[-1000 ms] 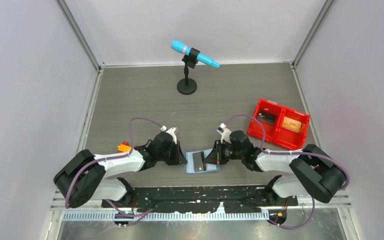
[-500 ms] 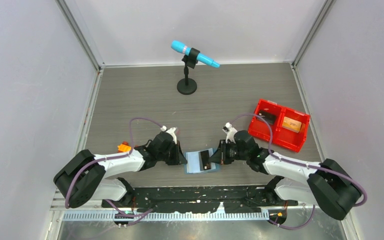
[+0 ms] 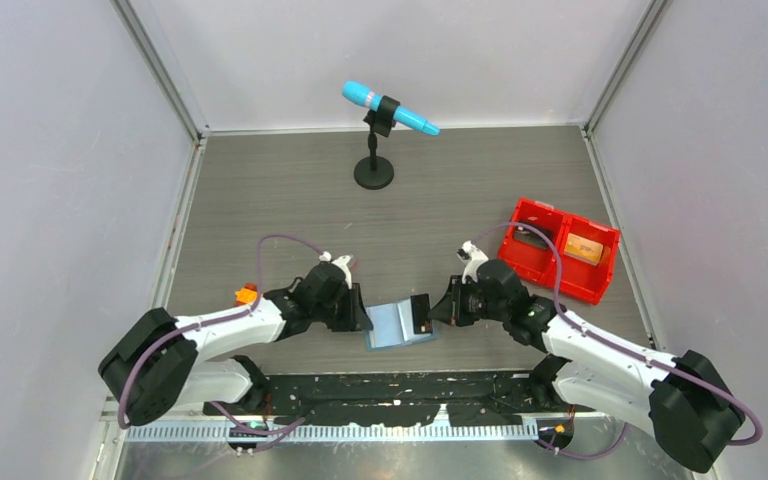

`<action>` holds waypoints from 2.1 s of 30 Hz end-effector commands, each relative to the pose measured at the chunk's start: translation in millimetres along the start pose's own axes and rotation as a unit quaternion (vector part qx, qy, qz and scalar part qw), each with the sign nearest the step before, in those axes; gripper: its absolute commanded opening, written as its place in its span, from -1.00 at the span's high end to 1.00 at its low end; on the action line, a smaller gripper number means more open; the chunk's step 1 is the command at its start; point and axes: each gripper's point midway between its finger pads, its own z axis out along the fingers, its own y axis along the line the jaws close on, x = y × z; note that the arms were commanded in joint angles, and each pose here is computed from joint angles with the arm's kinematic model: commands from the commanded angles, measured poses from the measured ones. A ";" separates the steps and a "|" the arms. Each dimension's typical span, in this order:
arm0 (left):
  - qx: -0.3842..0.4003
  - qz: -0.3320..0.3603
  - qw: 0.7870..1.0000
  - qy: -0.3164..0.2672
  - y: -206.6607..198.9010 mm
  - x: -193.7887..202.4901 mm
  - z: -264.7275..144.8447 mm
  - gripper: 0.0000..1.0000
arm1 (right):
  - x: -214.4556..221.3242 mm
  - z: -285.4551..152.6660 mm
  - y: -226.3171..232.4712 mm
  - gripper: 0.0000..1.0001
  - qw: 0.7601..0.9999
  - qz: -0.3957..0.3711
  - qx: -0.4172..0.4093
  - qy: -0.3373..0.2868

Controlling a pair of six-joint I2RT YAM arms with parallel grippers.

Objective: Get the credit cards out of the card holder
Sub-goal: Remove the credit card from the card holder, then place the credit card in the storage box.

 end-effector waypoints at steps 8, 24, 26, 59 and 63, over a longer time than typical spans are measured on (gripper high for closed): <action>0.083 0.012 0.995 -0.049 -55.9 -31.2 -43.7 0.11 | -32.8 -18.3 41.5 0.90 0.997 -0.011 -0.065 -0.048; 0.264 0.027 0.959 -0.097 -119.8 -42.9 -82.3 -0.09 | -49.5 -52.0 101.9 0.89 0.966 0.025 -0.233 -0.112; 0.274 0.027 0.956 -0.101 -122.2 -42.9 -84.4 -0.10 | -48.6 -53.8 103.8 0.89 0.964 0.027 -0.240 -0.112; 0.356 0.040 0.927 -0.109 -132.1 -25.9 -110.5 1.00 | -31.2 -62.1 112.7 0.04 0.963 -0.088 -0.249 -0.051; 0.344 0.053 0.933 -0.092 -125.4 -16.5 -109.4 1.00 | -30.7 -66.0 114.2 -0.10 0.962 -0.121 -0.241 -0.035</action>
